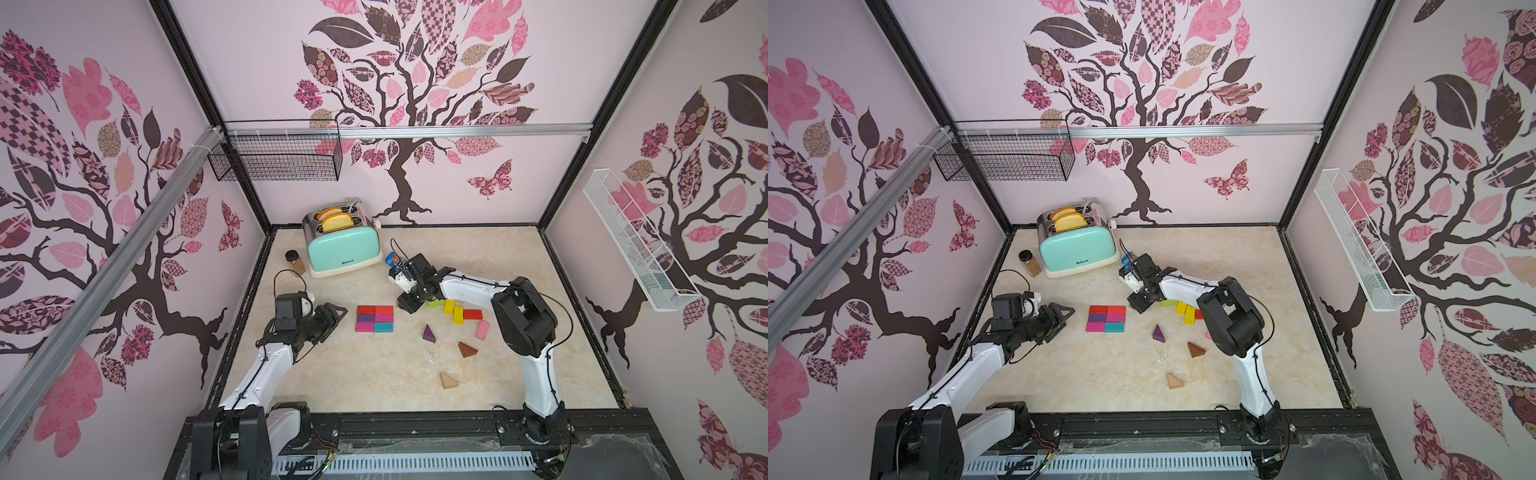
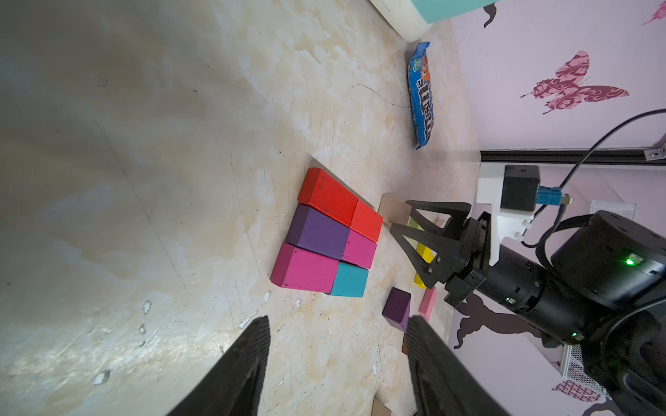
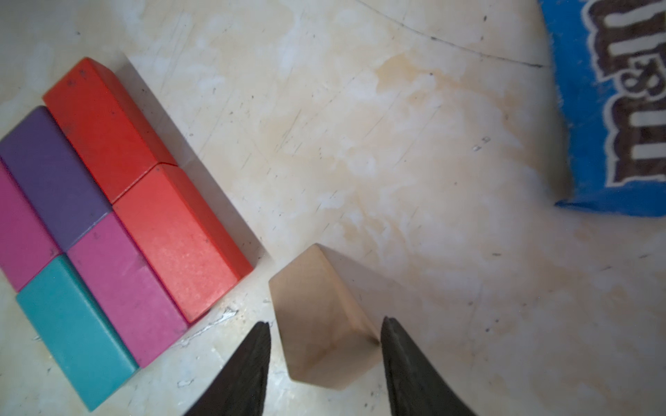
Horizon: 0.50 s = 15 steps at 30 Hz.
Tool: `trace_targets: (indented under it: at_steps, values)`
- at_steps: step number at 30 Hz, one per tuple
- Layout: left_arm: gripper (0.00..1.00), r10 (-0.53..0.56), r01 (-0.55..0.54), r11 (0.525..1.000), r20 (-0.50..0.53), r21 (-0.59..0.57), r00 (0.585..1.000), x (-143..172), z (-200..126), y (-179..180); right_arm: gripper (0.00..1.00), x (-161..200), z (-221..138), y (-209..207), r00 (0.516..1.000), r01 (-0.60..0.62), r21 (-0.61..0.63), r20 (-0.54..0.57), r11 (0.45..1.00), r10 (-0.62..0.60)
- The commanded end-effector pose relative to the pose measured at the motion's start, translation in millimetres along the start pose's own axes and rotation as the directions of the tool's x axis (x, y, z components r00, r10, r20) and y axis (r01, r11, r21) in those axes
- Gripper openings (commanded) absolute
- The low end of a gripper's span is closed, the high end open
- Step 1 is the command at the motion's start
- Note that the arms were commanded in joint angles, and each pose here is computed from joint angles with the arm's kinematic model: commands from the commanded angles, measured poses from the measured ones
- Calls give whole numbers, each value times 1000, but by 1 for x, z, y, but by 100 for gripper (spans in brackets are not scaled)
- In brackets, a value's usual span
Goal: Assemble a piece of candy with building blocks
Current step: Adjust the building block at the center of the board.
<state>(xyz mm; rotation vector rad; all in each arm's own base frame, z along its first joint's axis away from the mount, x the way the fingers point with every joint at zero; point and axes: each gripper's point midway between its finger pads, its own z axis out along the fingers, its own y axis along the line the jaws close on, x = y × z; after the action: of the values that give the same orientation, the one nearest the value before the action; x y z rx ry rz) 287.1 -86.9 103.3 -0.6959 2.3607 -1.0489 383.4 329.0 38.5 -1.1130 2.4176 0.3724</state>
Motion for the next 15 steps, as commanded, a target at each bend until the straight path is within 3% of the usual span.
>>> trace_targets:
  at_steps: [1, 10, 15]
  values:
    - [64, 11, -11, 1000, 1, 15, 1000, 1, -1, -1, 53, -7, 7, -2, 1000, 19, -13, 18, 1000, -19]
    - [64, 2, -2, 1000, -3, 15, 1000, 3, 1, 2, 43, -6, 8, -1, 1000, 16, -32, 19, 999, -15]
    - [64, 3, -3, 1000, -5, 17, 1000, 4, 1, 2, 17, -8, 3, -6, 999, -9, -10, 31, 1000, 10]
